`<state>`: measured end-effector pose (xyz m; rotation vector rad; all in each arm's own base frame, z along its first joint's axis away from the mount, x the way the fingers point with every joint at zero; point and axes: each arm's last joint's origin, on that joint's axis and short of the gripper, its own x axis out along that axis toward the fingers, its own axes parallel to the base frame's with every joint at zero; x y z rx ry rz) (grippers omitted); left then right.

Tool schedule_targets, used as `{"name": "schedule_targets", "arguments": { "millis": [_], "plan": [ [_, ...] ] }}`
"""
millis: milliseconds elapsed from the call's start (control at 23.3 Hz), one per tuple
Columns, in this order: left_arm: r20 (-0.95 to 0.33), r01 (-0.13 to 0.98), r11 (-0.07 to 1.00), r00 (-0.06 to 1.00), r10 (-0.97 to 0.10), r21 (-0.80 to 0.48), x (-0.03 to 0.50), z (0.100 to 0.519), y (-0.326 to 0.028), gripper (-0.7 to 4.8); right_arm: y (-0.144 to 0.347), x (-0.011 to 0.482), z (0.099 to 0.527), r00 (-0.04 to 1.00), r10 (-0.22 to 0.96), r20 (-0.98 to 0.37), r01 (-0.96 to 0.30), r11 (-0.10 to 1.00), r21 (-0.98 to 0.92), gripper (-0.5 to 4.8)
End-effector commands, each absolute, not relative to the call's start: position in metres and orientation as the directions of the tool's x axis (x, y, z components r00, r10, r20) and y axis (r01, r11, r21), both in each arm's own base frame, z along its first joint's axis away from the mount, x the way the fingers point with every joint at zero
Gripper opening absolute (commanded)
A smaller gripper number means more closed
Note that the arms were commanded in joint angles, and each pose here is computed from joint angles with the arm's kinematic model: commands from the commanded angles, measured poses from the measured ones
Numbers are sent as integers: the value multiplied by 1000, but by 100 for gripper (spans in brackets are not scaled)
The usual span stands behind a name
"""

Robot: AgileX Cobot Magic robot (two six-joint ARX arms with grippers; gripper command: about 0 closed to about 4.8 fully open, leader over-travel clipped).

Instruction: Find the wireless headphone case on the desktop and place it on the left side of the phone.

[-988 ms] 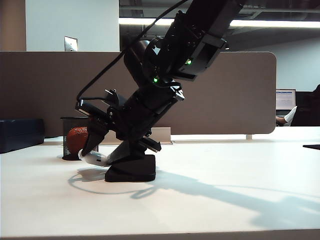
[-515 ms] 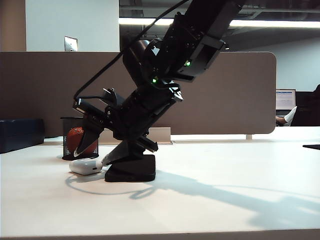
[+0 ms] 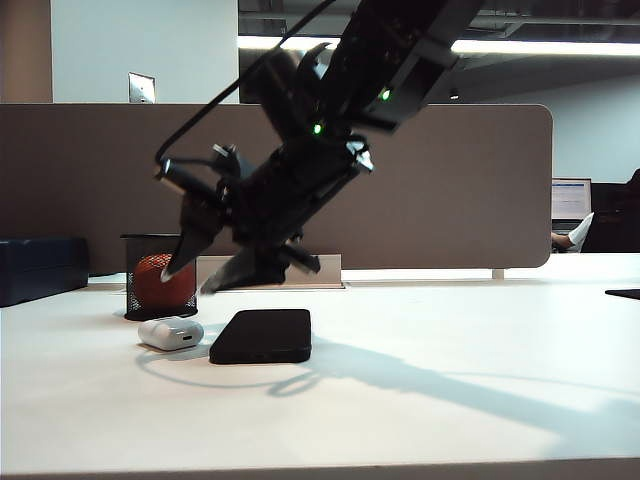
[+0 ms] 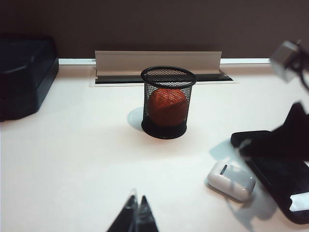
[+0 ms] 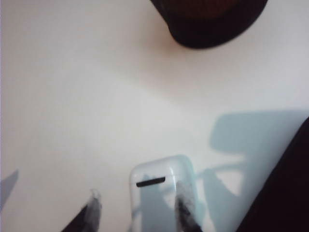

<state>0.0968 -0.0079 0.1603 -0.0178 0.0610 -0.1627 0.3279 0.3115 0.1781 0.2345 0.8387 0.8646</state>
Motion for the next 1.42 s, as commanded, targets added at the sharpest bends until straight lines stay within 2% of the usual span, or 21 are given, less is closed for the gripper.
{"name": "schedule_targets", "arguments": {
  "millis": [43,129,258,301,344,386,644,945,1202,1417],
  "plan": [
    [-46,167,986,985,-167,-18,97,162,-8,-5,301,334,200,404,760,-509,-587,643,493,197],
    [-46,167,986,985,-167,-18,97,162,-8,-5,288,338,213,426,749,-507,-574,657,489,143],
    [-46,167,986,985,-167,-18,97,162,-8,-5,270,342,227,448,726,-521,-562,682,467,122],
    [-46,167,986,985,-167,-18,97,162,-8,-5,259,342,235,457,712,-533,-561,696,449,54],
    [-46,167,986,985,-167,-18,97,162,-8,-5,252,342,241,463,702,-542,-565,704,430,8],
    [-46,167,986,985,-167,-18,97,162,-8,-5,241,341,252,480,685,-549,-575,718,392,-9],
    [-47,167,986,985,-167,-18,97,162,-8,-5,187,317,321,660,537,-525,-557,819,137,-9],
    [-49,167,986,985,-167,-18,97,162,-8,-5,121,280,388,800,444,-403,-475,879,25,-9],
    [-60,166,986,984,-167,-20,97,161,-8,-5,67,248,415,867,327,-377,-368,929,-41,-9],
    [-67,166,986,984,-167,-20,97,160,-8,-5,19,203,428,926,205,-318,-236,970,-62,-9]
  ]
}}
